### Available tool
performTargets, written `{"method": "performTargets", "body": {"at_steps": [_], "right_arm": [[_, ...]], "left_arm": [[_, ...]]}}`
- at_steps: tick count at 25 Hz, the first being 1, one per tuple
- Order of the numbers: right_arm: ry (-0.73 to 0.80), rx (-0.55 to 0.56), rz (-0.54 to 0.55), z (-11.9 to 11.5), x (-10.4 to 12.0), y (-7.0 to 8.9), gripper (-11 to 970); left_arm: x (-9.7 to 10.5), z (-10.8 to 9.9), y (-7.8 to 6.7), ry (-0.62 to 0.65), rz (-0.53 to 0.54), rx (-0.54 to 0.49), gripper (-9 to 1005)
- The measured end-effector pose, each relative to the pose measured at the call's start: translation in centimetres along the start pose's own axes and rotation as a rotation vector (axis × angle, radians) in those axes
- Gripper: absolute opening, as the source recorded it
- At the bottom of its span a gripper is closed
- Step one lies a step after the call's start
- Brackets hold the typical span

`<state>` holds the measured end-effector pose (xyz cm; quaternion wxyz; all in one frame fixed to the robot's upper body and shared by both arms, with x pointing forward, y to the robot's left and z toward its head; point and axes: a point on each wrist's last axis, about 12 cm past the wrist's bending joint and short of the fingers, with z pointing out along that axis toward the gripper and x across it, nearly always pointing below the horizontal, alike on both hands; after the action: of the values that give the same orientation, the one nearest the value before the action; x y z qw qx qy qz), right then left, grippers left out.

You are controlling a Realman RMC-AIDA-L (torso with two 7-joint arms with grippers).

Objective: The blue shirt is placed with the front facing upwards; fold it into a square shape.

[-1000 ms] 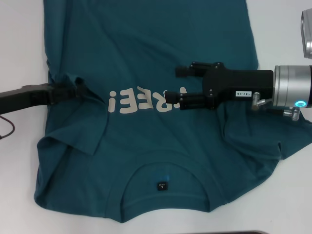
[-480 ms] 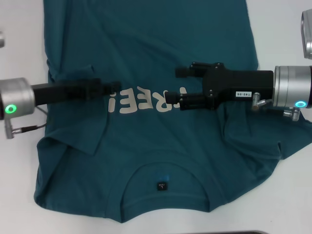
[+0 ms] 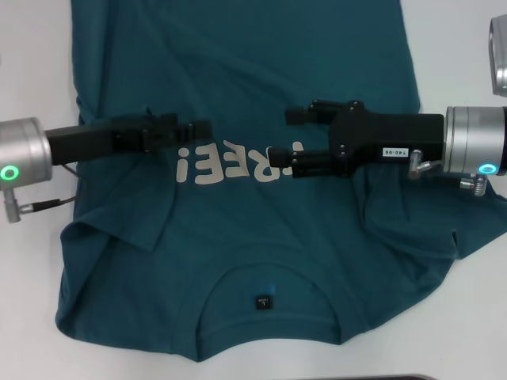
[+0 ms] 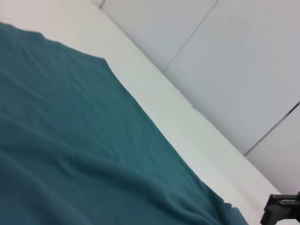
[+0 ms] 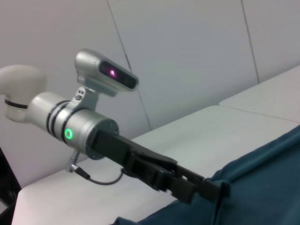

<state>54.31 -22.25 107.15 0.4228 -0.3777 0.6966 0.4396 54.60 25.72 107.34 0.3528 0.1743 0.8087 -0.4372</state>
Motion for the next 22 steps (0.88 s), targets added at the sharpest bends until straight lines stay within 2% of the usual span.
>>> {"method": "performTargets", "body": {"at_steps": [9, 17, 22], "right_arm": [[-0.002, 0.003, 0.0, 0.0, 0.0, 0.0, 903], [-0.003, 0.005, 0.001, -0.1, 0.0, -0.1, 903], [-0.003, 0.006, 0.001, -0.1, 0.0, -0.1, 903]], "left_arm": [[1.8, -4.0, 0.2, -0.011, 0.0, -0.042, 841], [4.1, -8.9, 0.3, 0.002, 0.027, -0.147, 840], [5.6, -10.4, 0.4, 0.009, 0.047, -0.184, 840]]}}
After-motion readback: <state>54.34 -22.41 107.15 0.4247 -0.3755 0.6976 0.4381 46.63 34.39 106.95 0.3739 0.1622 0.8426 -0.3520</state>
